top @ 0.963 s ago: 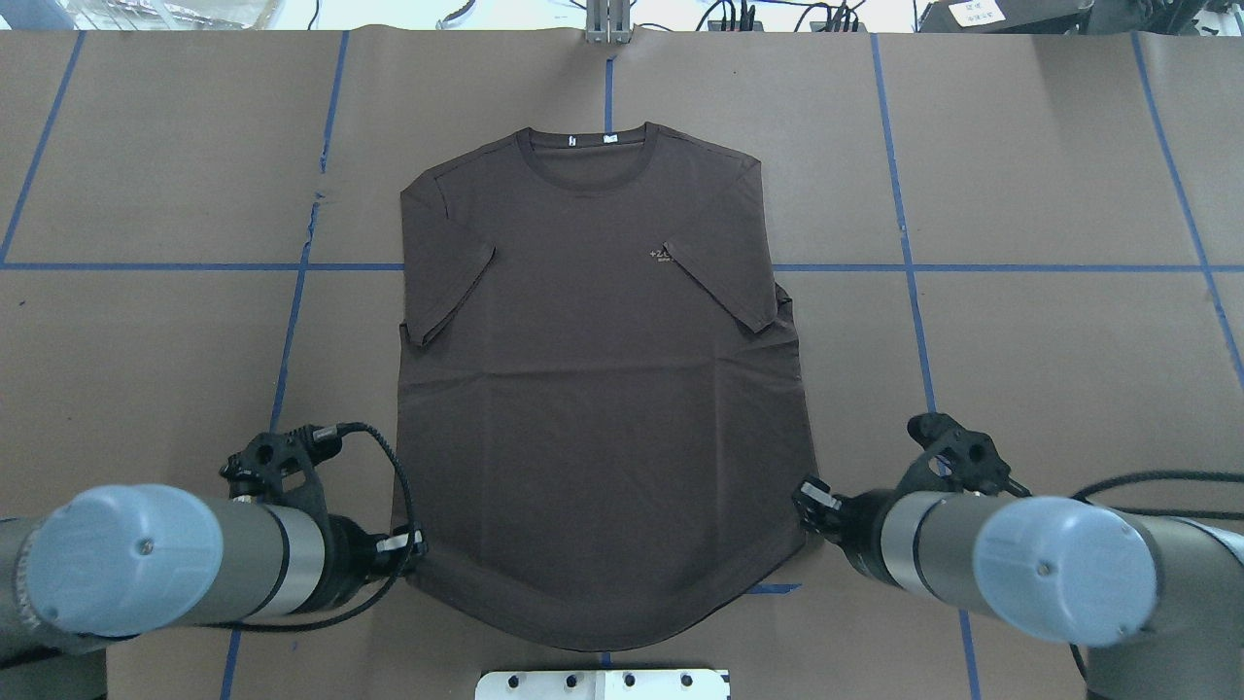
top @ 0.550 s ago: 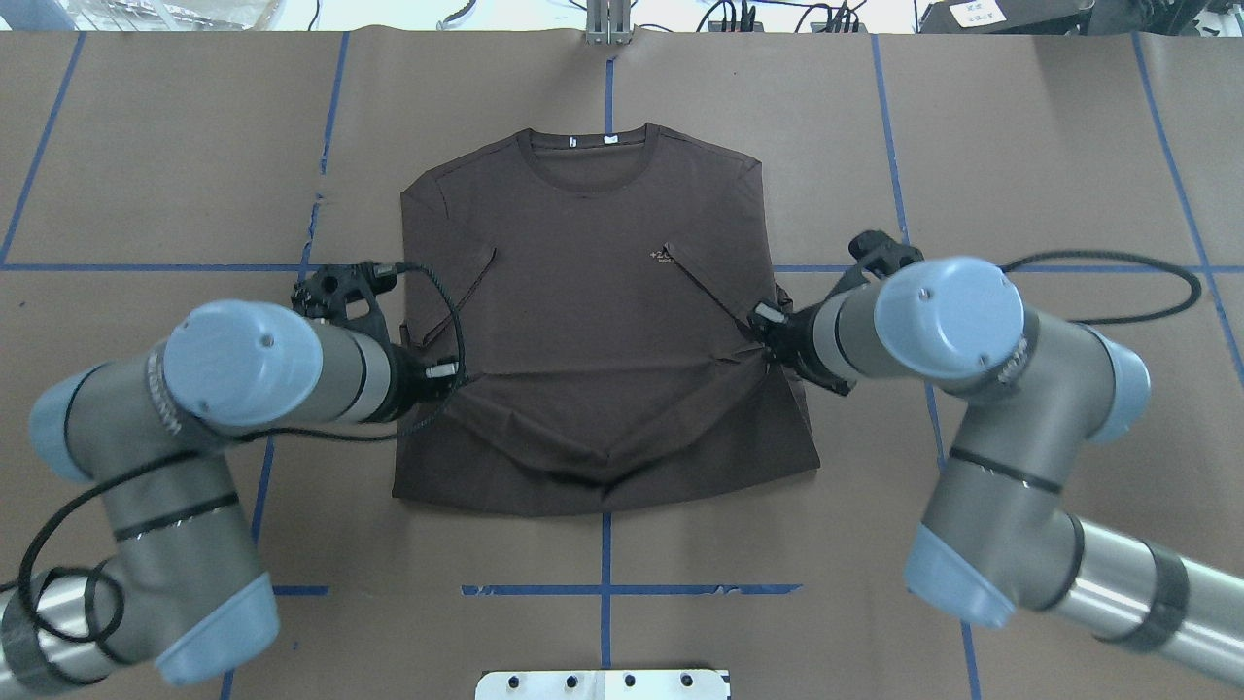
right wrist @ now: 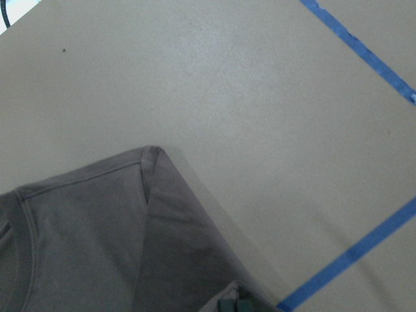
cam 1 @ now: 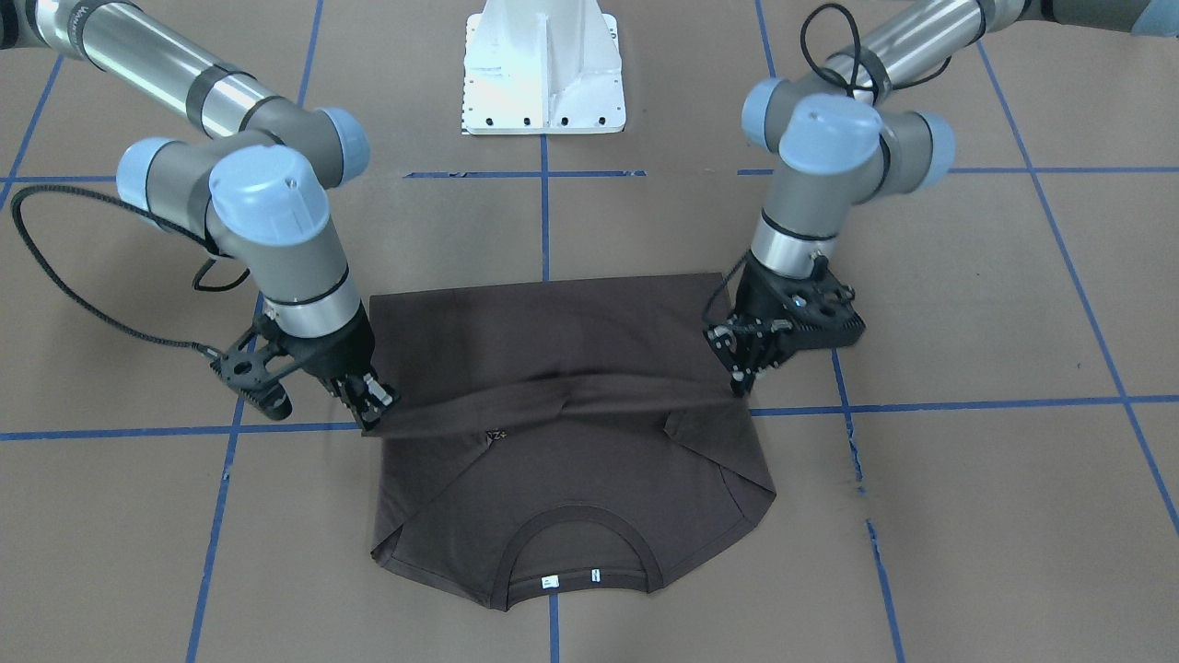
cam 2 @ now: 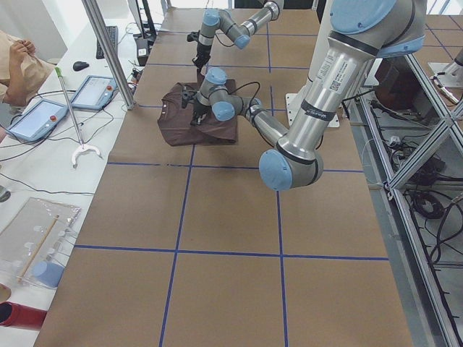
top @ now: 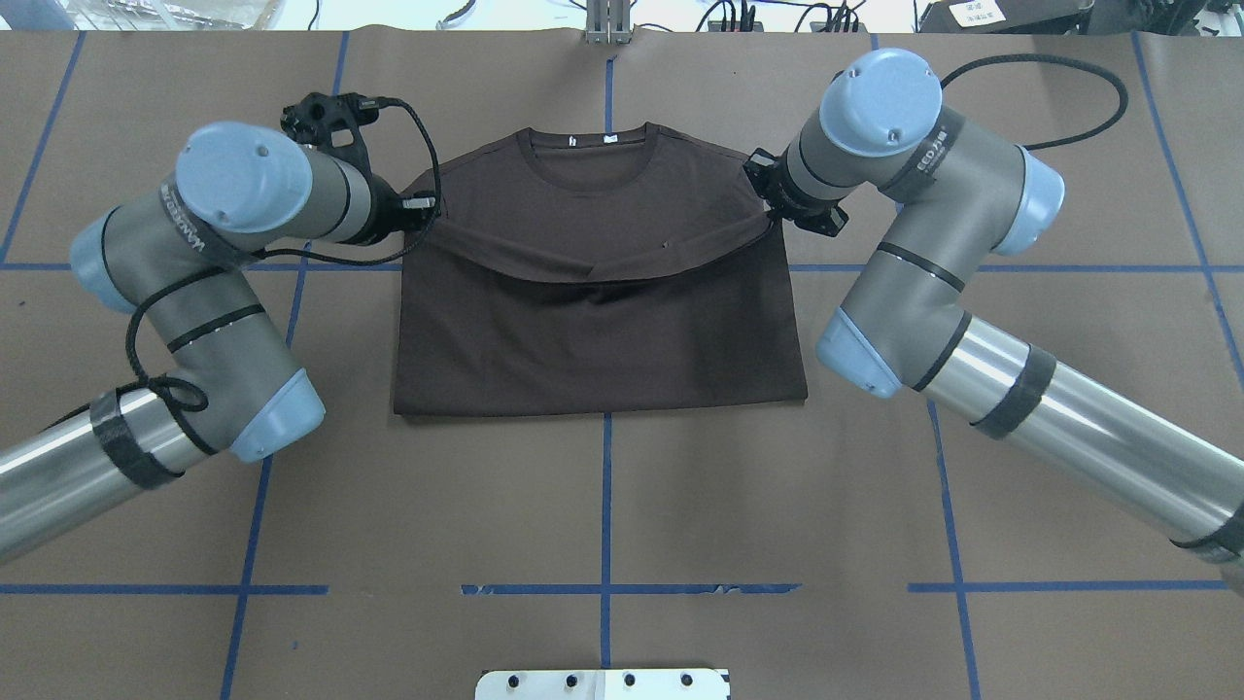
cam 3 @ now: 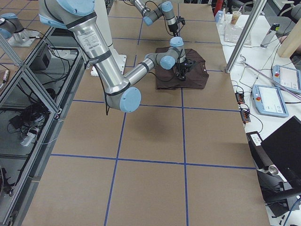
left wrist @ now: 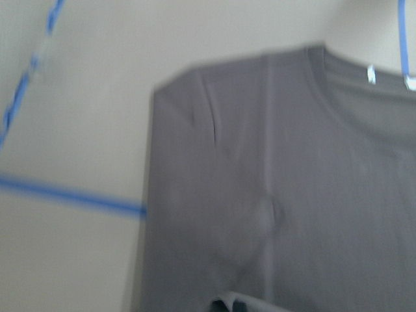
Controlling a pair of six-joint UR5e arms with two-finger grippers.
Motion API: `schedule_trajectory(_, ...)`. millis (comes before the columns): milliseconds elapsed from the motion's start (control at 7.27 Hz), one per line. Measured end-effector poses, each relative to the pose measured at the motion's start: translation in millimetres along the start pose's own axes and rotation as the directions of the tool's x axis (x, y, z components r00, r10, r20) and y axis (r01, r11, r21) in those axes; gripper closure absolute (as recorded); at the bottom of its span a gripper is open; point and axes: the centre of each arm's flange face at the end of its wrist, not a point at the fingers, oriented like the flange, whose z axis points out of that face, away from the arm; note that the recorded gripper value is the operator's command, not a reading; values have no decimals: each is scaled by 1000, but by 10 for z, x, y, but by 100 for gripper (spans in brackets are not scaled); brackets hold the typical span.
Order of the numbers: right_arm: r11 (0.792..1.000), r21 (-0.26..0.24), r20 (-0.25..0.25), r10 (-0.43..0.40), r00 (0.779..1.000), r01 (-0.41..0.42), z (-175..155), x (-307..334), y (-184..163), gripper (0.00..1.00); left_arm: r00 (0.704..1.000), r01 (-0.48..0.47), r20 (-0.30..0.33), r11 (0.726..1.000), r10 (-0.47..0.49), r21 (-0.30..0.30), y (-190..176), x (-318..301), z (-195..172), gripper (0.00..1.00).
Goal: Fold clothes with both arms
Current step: 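Lift the hem with both grippers and fold it toward the collar, then lay the hem at the collar and open both grippers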
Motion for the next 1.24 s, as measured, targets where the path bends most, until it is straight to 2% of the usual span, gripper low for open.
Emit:
schedule_trajectory(275, 1000, 10, -32, -8, 999, 8, 187, -309, -250, 100, 1000, -8, 15, 999, 7, 44, -332, -104, 358, 100)
schedule_trajectory(550, 1000, 17, -12, -14, 1000, 14, 463, -336, -459, 100, 1000, -8, 22, 997, 6, 71, -435, -164, 640, 100)
schedule_trajectory(1100, 1000, -6, 22, 14, 1000, -14, 381, -458, -740, 100, 1000, -3, 16, 996, 1, 93, -555, -276, 699, 100)
schedule_trajectory(1238, 1000, -8, 19, 15, 1000, -15, 392, -490, -743, 100, 1000, -1, 7, 995, 0, 101, -583, -311, 682, 92)
